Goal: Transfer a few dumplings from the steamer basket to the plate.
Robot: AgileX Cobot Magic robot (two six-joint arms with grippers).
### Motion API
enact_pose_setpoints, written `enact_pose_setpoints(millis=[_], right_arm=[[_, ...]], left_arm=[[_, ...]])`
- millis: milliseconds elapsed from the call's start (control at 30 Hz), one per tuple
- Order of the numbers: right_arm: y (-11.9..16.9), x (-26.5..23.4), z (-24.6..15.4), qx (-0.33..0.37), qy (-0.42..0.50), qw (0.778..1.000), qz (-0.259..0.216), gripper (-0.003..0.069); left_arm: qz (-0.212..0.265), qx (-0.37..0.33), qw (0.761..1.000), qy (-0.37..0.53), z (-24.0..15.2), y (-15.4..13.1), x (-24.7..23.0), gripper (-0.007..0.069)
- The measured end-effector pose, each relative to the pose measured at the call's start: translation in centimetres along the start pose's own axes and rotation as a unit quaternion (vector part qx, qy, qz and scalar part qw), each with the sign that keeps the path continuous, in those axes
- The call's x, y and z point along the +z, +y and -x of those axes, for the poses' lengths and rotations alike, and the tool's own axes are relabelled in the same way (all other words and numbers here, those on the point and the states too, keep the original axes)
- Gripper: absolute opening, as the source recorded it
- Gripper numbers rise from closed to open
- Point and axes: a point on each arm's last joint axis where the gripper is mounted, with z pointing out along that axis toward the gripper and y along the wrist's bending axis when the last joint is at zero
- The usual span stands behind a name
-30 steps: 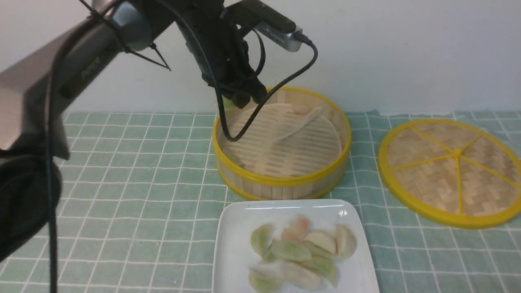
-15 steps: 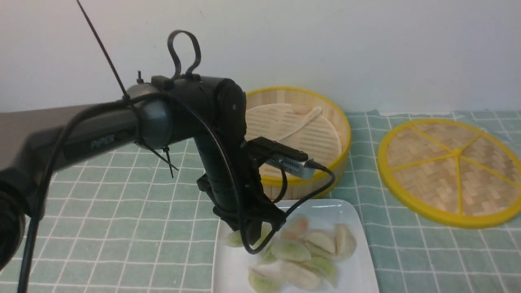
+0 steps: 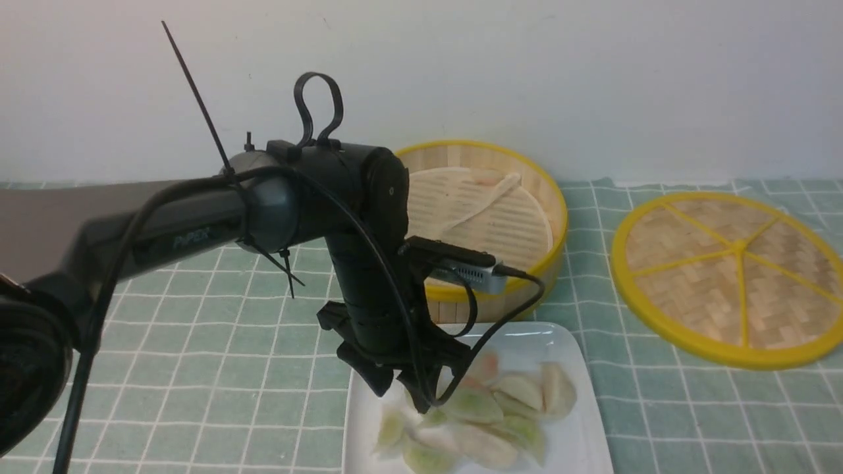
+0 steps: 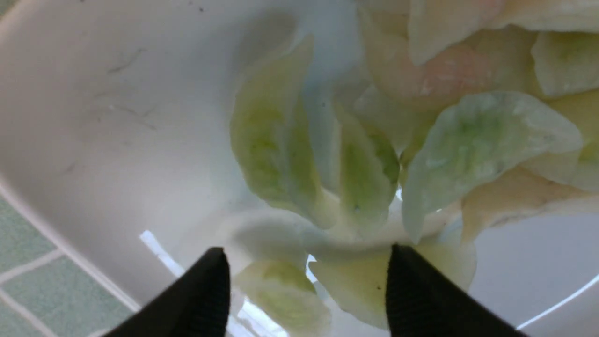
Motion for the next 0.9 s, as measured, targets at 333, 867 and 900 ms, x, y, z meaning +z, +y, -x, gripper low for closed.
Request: enact_pose_setpoints(millis=[333,867,900], right_arm=[[0.0,0.0,0.0,0.002,0.000,1.000,0.000,-0.0015],[0.0,0.0,0.0,0.002,0.000,1.000,0.000,-0.0015],[0.0,0.0,0.0,0.002,0.000,1.000,0.000,-0.0015]], left_arm=[[0.000,0.047,0.996,-0.075,-0.9,-1.6,-8.2,0.0199],[-0.018,0.093,0.808,-0.581,-22.1,-2.9,-25.5,-0.0006],[-0.020,0.090,0.791,-0.605,-22.9,-2.7,-25.4,-0.0006]])
